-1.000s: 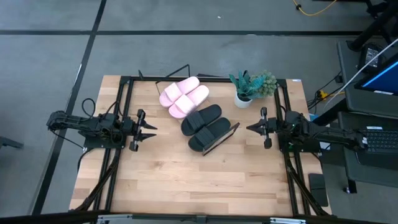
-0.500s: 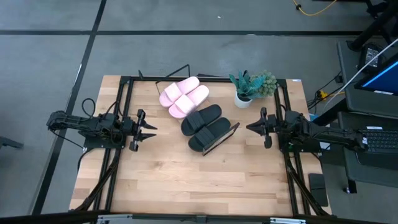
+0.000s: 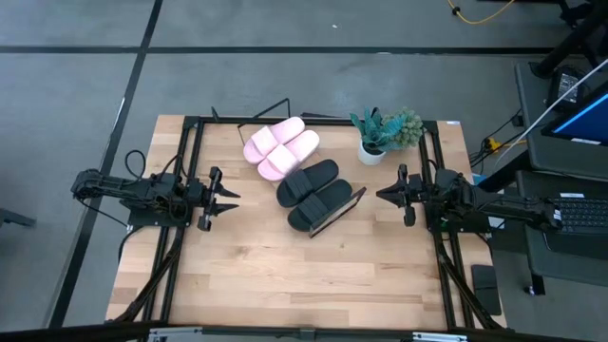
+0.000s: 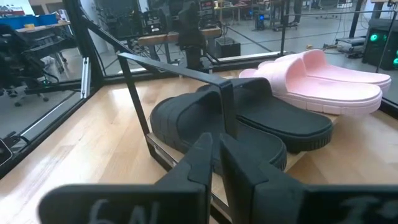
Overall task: Pick and place slides into the shelf
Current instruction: Return to Home Position
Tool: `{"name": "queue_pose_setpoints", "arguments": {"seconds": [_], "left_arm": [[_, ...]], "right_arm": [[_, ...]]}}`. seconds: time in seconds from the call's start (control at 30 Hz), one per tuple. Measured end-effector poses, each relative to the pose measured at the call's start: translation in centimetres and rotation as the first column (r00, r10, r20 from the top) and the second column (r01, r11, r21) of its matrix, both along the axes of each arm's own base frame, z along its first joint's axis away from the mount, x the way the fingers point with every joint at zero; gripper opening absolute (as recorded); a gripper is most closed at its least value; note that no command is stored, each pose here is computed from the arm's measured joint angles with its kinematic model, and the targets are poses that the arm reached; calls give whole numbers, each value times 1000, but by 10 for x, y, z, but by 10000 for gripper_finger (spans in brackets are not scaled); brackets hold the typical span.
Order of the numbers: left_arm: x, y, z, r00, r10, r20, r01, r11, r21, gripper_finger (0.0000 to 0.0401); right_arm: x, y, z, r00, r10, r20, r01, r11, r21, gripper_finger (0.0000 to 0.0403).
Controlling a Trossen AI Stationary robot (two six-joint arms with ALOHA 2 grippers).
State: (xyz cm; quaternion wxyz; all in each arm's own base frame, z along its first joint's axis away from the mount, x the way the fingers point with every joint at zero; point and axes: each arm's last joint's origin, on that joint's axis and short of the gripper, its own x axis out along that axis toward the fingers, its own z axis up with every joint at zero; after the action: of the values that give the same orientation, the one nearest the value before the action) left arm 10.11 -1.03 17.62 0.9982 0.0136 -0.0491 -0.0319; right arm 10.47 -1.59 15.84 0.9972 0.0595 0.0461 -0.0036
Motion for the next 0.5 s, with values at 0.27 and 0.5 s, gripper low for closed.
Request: {"name": "queue_pose_setpoints", "arguments": {"seconds": [0.27, 0.5], "left_arm": [[0, 0, 0, 1000, 0, 0, 0, 1000, 0, 111], [0, 0, 0, 1000, 0, 0, 0, 1000, 0, 111]], "right_arm": [[-3, 7, 6, 996, 64, 66, -57, 993, -101, 33], [-8, 18, 11, 982, 139, 131, -111, 973, -204, 33]]}}
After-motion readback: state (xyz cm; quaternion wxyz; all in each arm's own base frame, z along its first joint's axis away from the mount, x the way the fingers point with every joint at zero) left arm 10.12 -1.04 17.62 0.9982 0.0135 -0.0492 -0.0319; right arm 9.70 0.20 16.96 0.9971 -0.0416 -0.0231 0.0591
